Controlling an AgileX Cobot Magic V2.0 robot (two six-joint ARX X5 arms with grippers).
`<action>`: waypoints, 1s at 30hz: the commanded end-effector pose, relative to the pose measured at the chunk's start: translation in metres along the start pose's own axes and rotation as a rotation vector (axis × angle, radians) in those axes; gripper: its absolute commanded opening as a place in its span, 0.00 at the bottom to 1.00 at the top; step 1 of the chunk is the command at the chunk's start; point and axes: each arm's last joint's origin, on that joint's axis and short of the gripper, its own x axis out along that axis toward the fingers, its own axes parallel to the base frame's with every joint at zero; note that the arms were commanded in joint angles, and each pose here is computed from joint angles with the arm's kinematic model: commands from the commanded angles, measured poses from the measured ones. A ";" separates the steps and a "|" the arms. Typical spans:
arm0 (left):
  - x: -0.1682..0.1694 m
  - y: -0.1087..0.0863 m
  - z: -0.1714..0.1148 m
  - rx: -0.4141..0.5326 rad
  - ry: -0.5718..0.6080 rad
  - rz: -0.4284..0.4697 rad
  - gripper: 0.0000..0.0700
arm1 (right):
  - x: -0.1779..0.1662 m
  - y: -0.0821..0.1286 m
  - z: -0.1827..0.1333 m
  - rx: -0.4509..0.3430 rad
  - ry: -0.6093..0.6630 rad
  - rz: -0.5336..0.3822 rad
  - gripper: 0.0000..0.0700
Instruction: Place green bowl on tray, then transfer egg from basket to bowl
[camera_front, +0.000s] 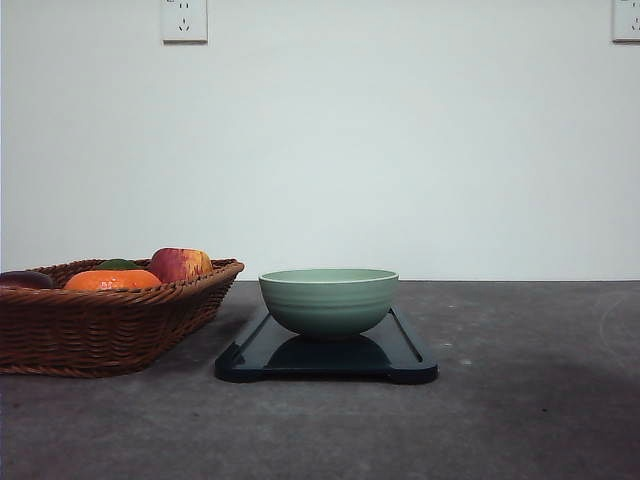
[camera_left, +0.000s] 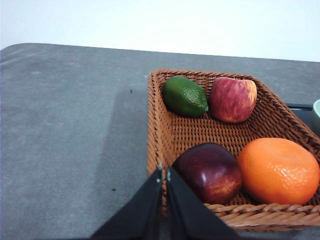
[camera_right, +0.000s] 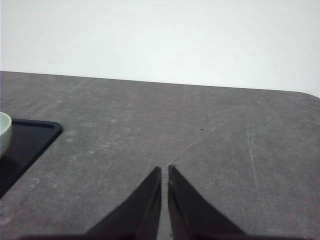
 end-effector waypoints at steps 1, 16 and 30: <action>0.002 0.001 -0.007 -0.002 0.025 0.001 0.00 | 0.000 0.000 -0.001 0.010 -0.006 0.001 0.03; 0.002 0.001 -0.007 -0.002 0.025 0.001 0.00 | 0.000 0.000 -0.001 0.010 -0.006 0.001 0.02; 0.002 0.001 -0.007 -0.002 0.025 0.001 0.00 | 0.000 0.000 -0.001 0.010 -0.006 0.001 0.03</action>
